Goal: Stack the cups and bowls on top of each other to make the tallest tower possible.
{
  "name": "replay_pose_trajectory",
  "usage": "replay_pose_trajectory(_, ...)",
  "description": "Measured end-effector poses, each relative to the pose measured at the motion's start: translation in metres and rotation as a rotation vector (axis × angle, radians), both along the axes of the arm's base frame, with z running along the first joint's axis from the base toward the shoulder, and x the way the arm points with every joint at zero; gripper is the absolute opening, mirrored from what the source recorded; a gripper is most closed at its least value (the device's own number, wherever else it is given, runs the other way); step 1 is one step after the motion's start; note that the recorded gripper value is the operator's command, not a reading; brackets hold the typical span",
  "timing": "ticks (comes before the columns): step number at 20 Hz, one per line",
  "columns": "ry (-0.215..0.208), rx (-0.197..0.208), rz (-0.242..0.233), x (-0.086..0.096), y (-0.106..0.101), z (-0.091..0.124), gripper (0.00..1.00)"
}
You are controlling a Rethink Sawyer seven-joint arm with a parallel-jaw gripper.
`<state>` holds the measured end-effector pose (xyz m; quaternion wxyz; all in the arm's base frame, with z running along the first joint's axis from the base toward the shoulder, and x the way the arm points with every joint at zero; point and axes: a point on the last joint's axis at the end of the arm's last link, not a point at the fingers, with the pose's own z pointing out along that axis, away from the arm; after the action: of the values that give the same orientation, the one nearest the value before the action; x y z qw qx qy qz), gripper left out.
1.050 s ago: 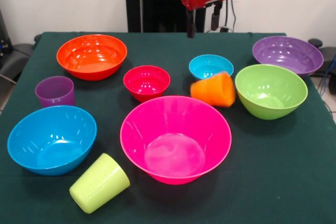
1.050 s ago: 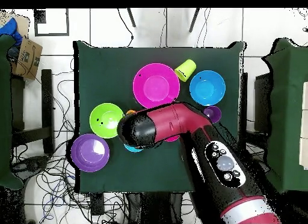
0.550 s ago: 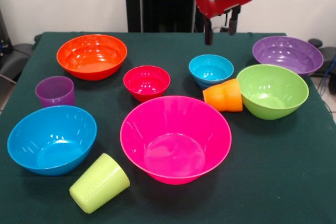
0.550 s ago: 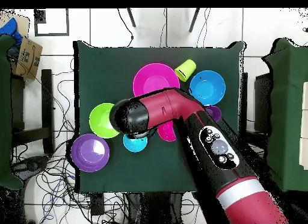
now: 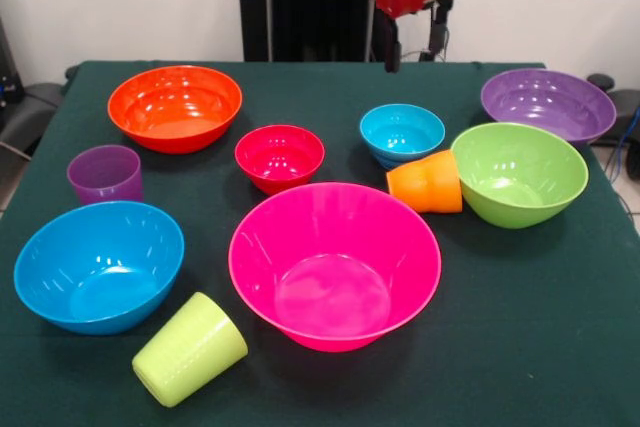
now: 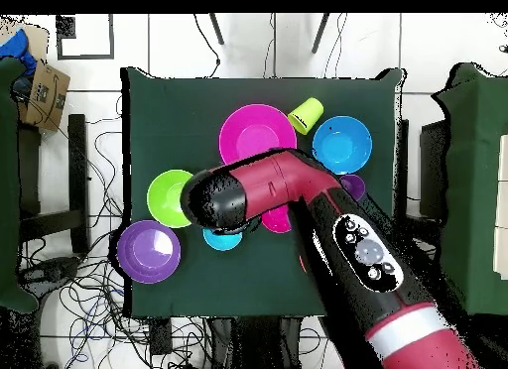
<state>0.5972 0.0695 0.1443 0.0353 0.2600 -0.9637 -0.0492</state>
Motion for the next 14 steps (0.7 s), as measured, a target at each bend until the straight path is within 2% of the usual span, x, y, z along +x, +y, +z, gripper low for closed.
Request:
replay_pose_trajectory(3, -0.024, -0.011, 0.002, -0.015, -0.009, 0.005, 1.0)
replay_pose_trajectory(4, -0.043, -0.013, 0.002, -0.024, -0.013, 0.008, 1.0)
replay_pose_trajectory(10, -0.11, -0.023, -0.001, -0.062, -0.025, 0.008, 1.0)
replay_pose_trajectory(14, -0.129, -0.039, -0.034, -0.091, -0.029, 0.001, 1.0)
